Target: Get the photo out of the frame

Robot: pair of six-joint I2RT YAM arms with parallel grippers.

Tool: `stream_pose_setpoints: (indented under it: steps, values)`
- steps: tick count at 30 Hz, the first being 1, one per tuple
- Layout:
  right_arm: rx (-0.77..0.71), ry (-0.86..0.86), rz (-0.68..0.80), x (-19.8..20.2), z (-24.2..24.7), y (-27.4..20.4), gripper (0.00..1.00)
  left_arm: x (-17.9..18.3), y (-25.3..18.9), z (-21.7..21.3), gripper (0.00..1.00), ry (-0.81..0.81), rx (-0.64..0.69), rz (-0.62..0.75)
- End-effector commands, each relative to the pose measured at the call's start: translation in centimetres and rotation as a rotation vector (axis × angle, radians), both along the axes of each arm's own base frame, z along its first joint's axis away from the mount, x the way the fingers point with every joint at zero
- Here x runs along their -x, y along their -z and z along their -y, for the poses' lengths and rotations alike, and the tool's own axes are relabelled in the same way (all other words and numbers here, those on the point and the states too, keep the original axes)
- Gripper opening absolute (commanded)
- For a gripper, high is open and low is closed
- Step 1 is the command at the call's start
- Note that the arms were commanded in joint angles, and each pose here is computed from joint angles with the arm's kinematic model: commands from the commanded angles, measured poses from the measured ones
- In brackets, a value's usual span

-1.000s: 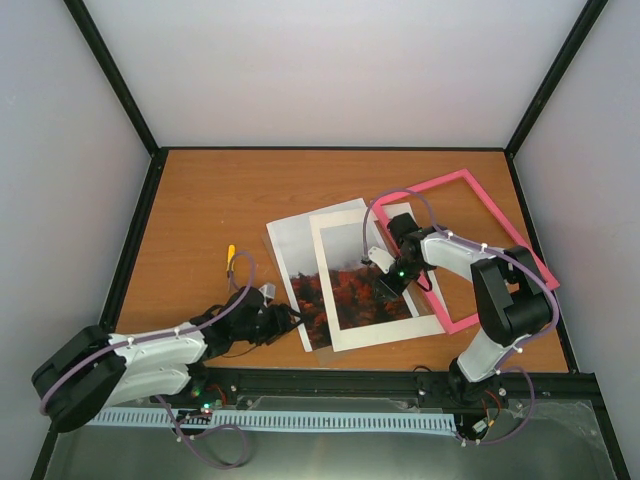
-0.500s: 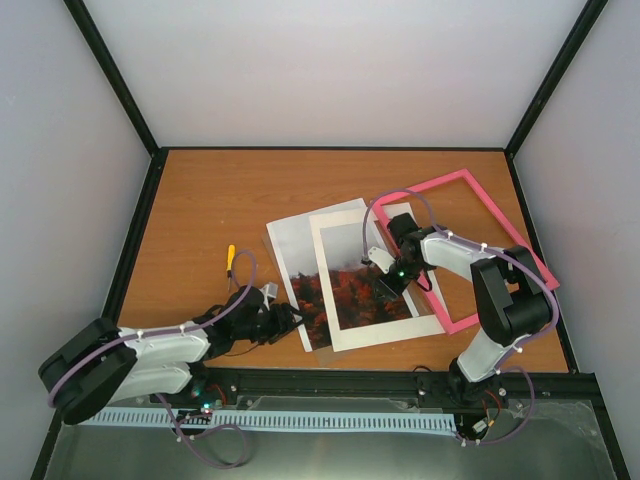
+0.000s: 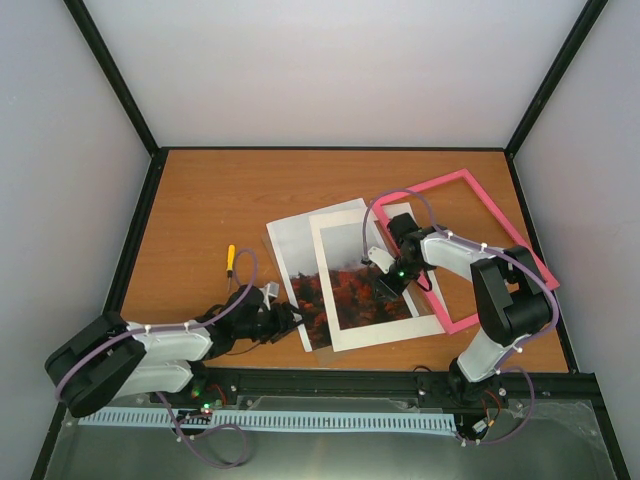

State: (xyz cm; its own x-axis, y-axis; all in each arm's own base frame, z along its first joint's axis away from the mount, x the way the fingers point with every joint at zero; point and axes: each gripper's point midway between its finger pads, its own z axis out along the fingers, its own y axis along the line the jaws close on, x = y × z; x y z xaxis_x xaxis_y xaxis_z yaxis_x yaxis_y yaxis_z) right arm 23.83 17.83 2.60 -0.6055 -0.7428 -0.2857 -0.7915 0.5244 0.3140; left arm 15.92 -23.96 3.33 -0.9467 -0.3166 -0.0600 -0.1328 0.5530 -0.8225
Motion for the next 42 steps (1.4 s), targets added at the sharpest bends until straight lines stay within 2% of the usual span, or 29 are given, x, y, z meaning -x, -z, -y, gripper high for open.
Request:
stream_pose_setpoints:
  steps: [1, 10, 24, 33, 37, 42]
  values:
    - [0.042, -0.013, -0.044, 0.9, 0.5, 1.3, 0.49, -0.9, -1.5, 0.1, 0.54, -0.024, 0.045, 0.046]
    - [0.044, -0.014, -0.048, 1.0, 0.6, 1.4, 0.49, -1.9, -5.0, 0.4, 0.51, -0.023, 0.085, 0.177]
    - [0.049, -0.014, -0.052, 1.1, 0.6, 1.5, 0.49, -2.3, -3.7, 1.3, 0.51, -0.009, 0.080, 0.136]
    - [0.050, -0.014, -0.051, 1.1, 0.7, 1.5, 0.49, -3.8, -3.8, 2.8, 0.44, 0.017, 0.066, 0.168]
    - [0.049, -0.016, -0.049, 1.1, 0.7, 1.4, 0.49, -4.2, -2.9, 3.1, 0.42, 0.008, 0.049, 0.127]
    - [0.050, -0.015, -0.052, 1.1, 0.7, 1.5, 0.49, -4.6, -2.2, 2.9, 0.33, -0.013, 0.030, 0.111]
